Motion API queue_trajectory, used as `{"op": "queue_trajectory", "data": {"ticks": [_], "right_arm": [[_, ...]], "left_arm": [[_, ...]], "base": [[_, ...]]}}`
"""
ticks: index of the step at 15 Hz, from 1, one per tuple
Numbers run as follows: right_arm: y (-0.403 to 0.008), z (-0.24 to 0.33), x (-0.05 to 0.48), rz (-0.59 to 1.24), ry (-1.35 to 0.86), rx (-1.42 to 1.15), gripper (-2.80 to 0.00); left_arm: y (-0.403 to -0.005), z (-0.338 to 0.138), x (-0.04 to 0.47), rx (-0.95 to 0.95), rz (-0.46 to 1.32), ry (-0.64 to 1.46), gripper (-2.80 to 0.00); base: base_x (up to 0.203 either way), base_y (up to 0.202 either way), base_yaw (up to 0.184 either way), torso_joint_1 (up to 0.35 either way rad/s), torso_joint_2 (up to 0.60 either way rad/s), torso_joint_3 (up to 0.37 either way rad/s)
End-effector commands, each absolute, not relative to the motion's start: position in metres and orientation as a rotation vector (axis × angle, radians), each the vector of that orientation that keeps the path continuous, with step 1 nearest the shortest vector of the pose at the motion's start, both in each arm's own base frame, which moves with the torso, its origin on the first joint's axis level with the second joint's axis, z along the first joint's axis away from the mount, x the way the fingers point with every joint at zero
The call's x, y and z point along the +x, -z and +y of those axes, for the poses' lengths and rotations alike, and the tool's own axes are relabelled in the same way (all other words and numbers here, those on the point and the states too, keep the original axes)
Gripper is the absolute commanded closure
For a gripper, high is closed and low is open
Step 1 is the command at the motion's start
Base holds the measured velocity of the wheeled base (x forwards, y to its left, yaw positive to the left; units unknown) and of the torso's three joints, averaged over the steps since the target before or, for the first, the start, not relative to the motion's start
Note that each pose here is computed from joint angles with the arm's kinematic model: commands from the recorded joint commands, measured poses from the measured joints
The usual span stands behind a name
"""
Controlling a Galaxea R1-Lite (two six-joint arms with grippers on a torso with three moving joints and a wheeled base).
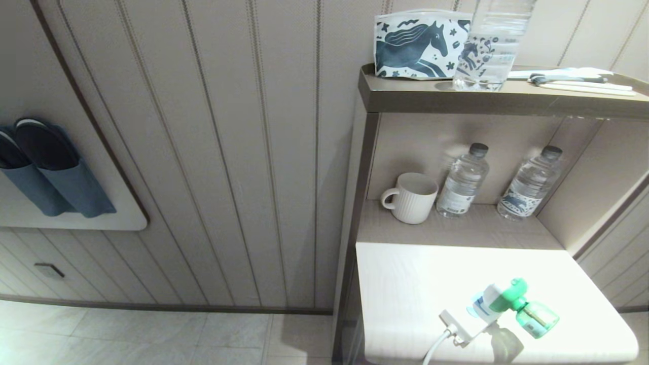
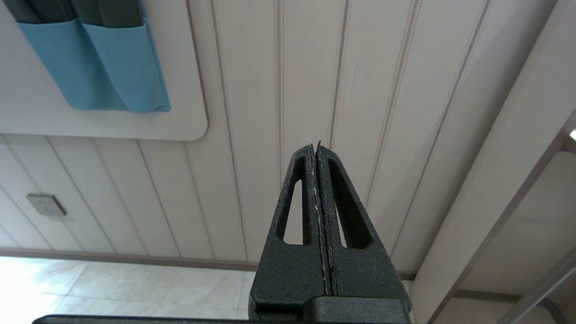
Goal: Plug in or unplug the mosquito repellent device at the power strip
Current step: Hold the socket with your left hand and unplug it with your right hand
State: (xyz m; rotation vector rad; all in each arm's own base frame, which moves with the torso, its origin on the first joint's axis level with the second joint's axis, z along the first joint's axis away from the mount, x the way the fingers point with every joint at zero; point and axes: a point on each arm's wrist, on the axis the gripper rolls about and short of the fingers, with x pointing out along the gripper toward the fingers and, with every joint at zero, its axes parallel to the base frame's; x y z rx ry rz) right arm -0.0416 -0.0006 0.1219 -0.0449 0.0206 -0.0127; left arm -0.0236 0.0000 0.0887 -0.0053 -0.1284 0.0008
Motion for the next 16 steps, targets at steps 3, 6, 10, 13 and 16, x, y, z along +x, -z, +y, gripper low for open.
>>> {"op": "queue_trajectory", "data": {"ticks": [3, 6, 10, 13, 16], "right_arm": [[-0.244, -0.001, -0.024, 0.02, 0.014, -0.029, 0.0], [-0.319, 0.0, 0.008, 0.068, 0.01, 0.0, 0.0], [-0.386, 0.005, 0.074, 0.354, -0.049, 0.008, 0.0], [-0.377, 0.024, 0.136, 0.715, -0.141, -0.038, 0.0], [-0.335, 0.056, 0.165, 1.039, -0.258, -0.148, 0.0]], "left_arm": [[-0.089, 0.0, -0.024, -0.006, -0.13, -0.001, 0.0], [-0.089, 0.0, -0.024, -0.006, -0.13, -0.001, 0.0], [-0.089, 0.0, -0.024, -0.006, -0.13, -0.001, 0.0], [-0.089, 0.0, -0.024, -0.006, -0.13, -0.001, 0.0], [-0.089, 0.0, -0.024, -0.006, -0.13, -0.001, 0.0]], "base": [[0.0, 0.0, 0.0, 0.0, 0.0, 0.0], [0.0, 0.0, 0.0, 0.0, 0.0, 0.0], [0.0, 0.0, 0.0, 0.0, 0.0, 0.0], [0.0, 0.0, 0.0, 0.0, 0.0, 0.0], [0.0, 0.0, 0.0, 0.0, 0.0, 0.0]]}}
